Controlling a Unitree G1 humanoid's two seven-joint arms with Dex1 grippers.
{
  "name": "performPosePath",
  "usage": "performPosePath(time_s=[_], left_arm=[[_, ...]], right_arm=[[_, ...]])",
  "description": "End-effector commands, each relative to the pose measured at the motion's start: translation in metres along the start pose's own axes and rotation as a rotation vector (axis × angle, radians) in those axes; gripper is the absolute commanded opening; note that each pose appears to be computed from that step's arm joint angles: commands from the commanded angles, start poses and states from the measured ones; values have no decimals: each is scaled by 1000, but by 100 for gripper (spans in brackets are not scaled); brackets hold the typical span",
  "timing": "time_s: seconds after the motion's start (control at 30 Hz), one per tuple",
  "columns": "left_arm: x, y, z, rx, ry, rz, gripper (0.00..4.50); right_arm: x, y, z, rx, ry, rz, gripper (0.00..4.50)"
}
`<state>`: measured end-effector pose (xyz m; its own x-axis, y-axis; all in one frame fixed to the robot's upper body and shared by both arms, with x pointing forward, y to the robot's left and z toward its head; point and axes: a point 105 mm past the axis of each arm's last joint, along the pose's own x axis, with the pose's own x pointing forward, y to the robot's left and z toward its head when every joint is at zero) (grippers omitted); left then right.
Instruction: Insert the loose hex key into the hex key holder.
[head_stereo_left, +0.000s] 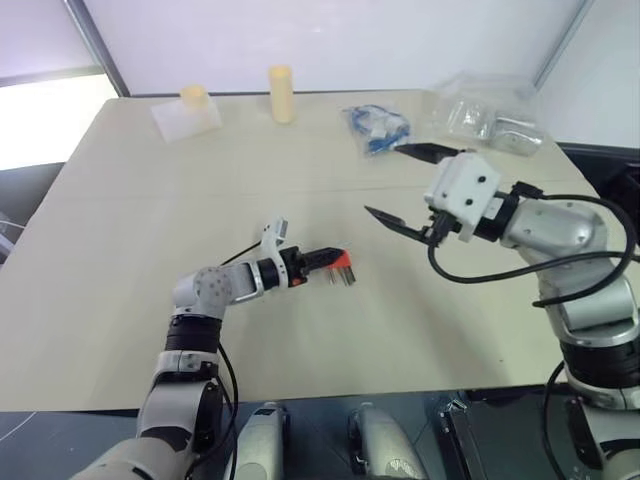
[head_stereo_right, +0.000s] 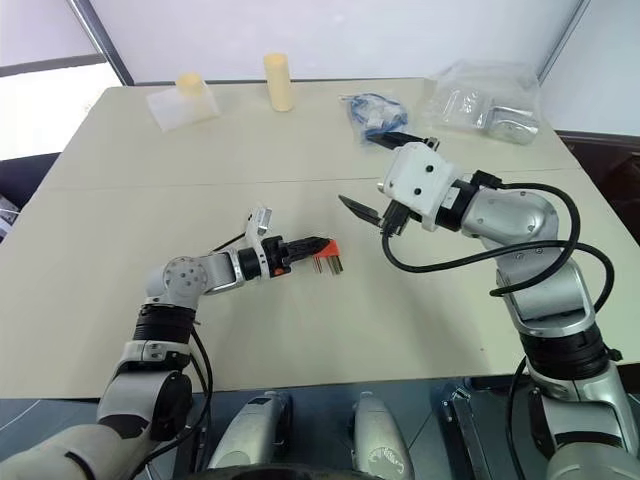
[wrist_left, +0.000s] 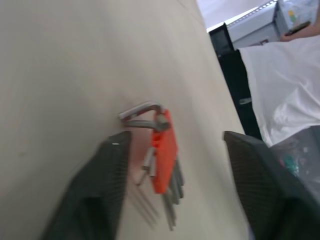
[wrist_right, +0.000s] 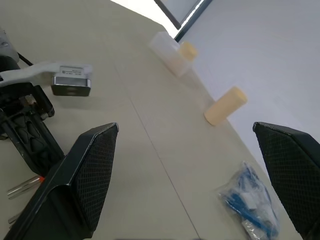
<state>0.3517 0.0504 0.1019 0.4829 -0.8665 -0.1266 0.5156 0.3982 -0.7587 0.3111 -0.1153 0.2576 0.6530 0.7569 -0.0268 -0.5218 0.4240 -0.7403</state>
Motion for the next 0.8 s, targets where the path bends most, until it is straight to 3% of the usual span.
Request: performPosePath(time_s=[0.03, 0.17, 0.37, 0.63, 0.8], left_arm=[[-18, 26, -4, -23, -18, 123, 445], [-38, 29, 12, 73, -84, 159, 445], [-98, 13, 45, 301, -167, 213, 445], [-140, -26, 52, 747, 3, 209, 445], [-150, -51, 53, 866, 37, 153, 445]], right_arm=[[0, -4, 13, -39, -43, -15, 450], [0, -3, 11, -35, -40, -5, 450], [-5, -4, 0, -40, 2, 30, 450], [-34, 20, -44, 18, 215, 328, 450], [-50, 26, -58, 30, 296, 446, 450]])
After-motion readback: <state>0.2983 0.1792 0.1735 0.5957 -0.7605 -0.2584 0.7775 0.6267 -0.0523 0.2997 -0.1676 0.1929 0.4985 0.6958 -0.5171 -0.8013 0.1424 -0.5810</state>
